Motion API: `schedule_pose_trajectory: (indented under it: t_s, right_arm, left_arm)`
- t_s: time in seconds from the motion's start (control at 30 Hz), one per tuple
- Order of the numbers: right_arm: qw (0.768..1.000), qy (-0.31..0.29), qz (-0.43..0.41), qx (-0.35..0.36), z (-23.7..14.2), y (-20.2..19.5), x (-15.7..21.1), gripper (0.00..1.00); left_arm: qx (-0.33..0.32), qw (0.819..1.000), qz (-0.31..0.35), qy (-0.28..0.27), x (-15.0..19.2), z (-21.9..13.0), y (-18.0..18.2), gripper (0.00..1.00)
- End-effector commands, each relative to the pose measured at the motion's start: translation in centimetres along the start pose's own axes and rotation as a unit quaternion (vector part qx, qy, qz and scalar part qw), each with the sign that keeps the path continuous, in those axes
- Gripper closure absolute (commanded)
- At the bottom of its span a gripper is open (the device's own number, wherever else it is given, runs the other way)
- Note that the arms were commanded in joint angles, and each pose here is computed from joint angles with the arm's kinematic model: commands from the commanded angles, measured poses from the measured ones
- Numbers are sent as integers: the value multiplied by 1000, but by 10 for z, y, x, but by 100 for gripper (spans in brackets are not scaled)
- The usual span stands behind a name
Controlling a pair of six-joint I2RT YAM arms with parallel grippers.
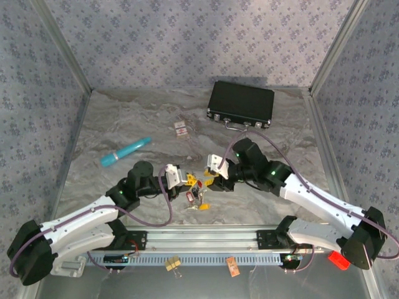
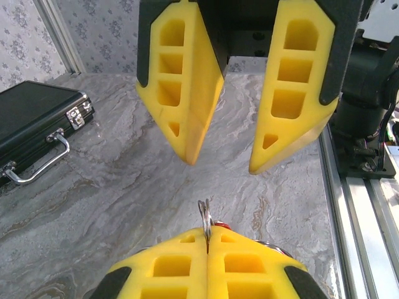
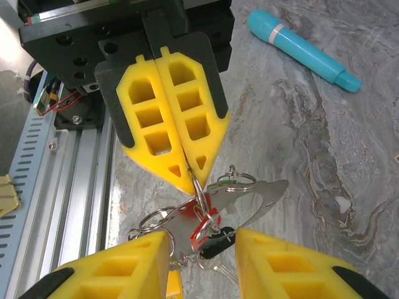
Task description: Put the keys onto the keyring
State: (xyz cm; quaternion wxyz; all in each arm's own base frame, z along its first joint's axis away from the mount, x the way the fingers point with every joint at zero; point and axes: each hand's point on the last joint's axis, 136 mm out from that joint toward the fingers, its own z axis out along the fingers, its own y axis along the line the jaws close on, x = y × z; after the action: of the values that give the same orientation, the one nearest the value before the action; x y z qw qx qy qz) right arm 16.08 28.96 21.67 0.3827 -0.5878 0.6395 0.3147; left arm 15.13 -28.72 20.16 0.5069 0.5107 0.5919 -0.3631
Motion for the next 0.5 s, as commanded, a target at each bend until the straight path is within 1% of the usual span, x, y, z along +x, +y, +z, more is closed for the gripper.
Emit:
schedule_pose_trajectory:
  t_s: [0.0, 0.27, 0.47]
  right_arm:
    - [999, -35, 10, -9, -5, 4, -9, 66]
    - [997, -76, 7, -21, -10, 6, -16, 64]
    - [997, -77, 10, -26, -2, 3, -19, 64]
  left_arm:
    - [-3, 999, 9, -49, -23, -3, 0, 100]
    - [-5, 998, 5, -55, -22, -4, 1, 100]
    - [-3, 998, 4, -56, -21, -4, -1, 100]
